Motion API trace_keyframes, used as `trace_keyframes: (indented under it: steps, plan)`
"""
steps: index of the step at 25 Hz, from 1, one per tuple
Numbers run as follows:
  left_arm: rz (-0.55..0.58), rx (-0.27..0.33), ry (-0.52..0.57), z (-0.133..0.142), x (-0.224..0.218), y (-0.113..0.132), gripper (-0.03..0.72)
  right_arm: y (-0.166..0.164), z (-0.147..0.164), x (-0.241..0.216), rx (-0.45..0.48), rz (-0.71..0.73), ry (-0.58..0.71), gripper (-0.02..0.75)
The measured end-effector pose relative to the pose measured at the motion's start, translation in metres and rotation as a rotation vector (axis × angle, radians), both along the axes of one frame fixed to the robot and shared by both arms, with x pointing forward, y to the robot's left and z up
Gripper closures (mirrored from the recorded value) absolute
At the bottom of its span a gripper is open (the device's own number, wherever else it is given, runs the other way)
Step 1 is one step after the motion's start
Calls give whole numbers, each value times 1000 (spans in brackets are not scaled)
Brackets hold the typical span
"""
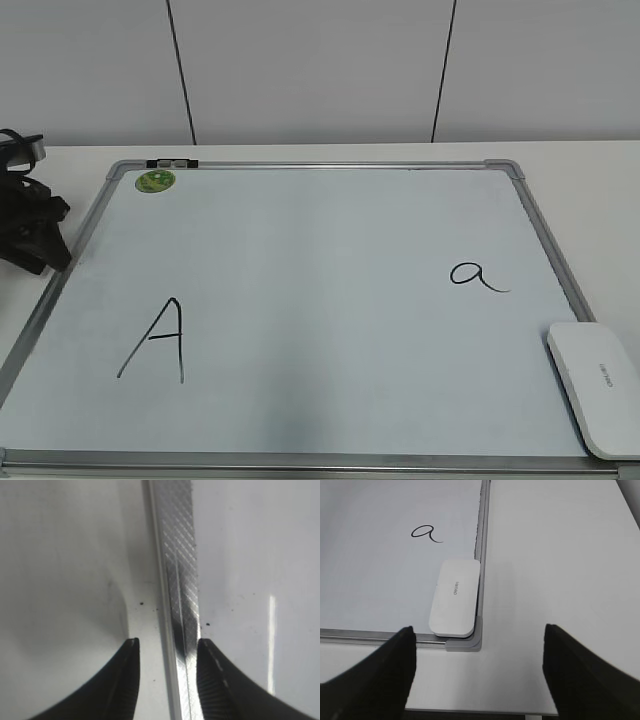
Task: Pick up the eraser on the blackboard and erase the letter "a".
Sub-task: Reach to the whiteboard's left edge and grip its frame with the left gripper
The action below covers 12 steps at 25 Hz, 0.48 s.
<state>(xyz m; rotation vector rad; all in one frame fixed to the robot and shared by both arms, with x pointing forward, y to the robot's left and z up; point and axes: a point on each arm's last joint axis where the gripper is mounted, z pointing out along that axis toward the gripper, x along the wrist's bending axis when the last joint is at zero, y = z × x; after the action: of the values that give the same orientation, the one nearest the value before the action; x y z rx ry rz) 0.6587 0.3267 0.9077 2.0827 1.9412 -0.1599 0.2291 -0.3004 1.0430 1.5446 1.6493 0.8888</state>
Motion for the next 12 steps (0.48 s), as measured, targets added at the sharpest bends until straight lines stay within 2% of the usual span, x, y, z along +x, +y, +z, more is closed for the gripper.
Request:
trace_keyframes:
  steps: [12]
  plan:
    - [0,-1,12,-7,1,0,414,0,0,0,0,0,0,151]
